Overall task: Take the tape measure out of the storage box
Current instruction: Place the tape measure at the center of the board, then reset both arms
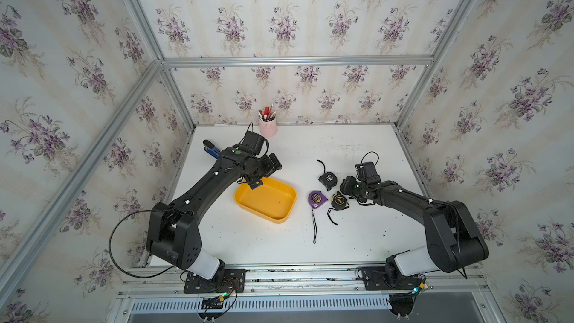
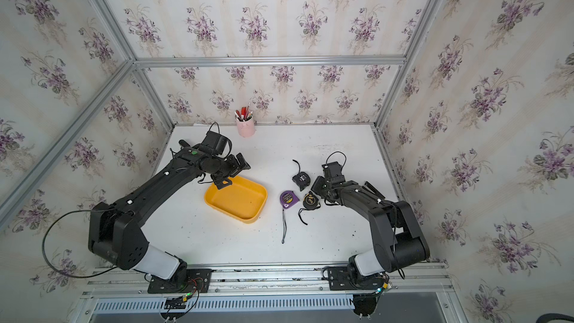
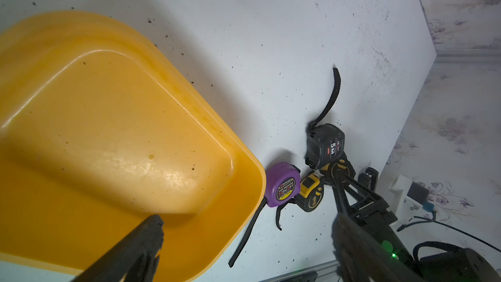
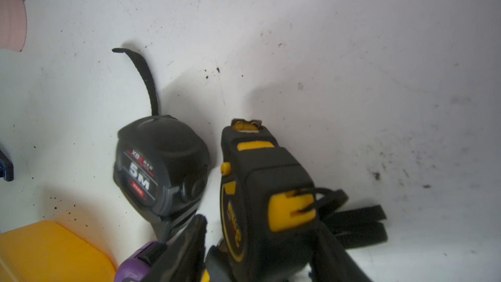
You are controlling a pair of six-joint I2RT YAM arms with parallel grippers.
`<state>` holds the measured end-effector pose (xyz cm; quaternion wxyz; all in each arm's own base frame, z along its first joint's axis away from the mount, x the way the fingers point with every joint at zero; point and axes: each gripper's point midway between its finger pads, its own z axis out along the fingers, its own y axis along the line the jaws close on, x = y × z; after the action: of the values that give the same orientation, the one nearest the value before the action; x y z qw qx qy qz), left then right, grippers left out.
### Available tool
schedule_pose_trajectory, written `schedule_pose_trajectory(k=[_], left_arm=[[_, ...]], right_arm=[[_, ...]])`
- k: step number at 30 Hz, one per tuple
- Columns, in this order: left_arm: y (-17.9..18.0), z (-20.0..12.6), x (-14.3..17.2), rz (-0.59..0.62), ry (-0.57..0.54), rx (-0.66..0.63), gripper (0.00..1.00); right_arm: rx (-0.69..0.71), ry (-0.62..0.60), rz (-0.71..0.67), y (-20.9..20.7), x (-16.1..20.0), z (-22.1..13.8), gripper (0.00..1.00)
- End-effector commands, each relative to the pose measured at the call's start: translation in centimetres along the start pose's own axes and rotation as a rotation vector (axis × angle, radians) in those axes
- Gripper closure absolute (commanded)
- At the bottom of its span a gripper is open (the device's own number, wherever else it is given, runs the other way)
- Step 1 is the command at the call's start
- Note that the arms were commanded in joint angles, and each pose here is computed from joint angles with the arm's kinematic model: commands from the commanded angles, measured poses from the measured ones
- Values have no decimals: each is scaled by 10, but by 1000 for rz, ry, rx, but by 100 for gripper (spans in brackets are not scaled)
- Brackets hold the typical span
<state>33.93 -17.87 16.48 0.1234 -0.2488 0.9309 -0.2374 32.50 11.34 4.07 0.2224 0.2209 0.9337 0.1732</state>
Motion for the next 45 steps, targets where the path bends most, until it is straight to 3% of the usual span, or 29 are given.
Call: schedule_pose_trajectory(k=[1,7,9,11,13,16,20,24,30,34,38,42,45], left_arm=[[6,0,-3,32,-19,-36,0],[8,1,-4,44,-22,-46,0],[9,-2,-8,64,-38,-52,0],[10,-8,-16,99,-71,-63,0],[12,-19,-30,170,-140,-92,0],[15,-37,-57,311,-277,-140,0],[22,-65,-97,535,-531,-261,0],[29,-77,-124,721,-753,-354,0],[83,-58,-153,670,-761,-469,0],[104,-45,-159,673,-819,-438,0],[119,-25,-160,699,-840,-466,0],[123,-26,-162,733,-826,-480,0],[131,-23,-159,729,-793,-488,0]], right_arm=[[9,10,19,-4,4,-1,30],[28,2,28,-10,6,-8,20],[46,-14,33,-13,4,-15,11],[62,-43,30,-14,-1,-27,0],[76,-95,25,-13,-11,-43,0],[77,-228,-21,-1,-37,-74,0],[80,-519,-112,19,-96,-112,0],[188,-800,-270,29,-150,-122,0],[210,-831,-502,34,-177,-79,0],[190,-802,-454,-6,-175,-55,0],[152,-865,-486,-2,-176,-67,0],[156,-796,-493,-6,-168,-60,0],[146,-811,-497,-16,-152,-68,0]])
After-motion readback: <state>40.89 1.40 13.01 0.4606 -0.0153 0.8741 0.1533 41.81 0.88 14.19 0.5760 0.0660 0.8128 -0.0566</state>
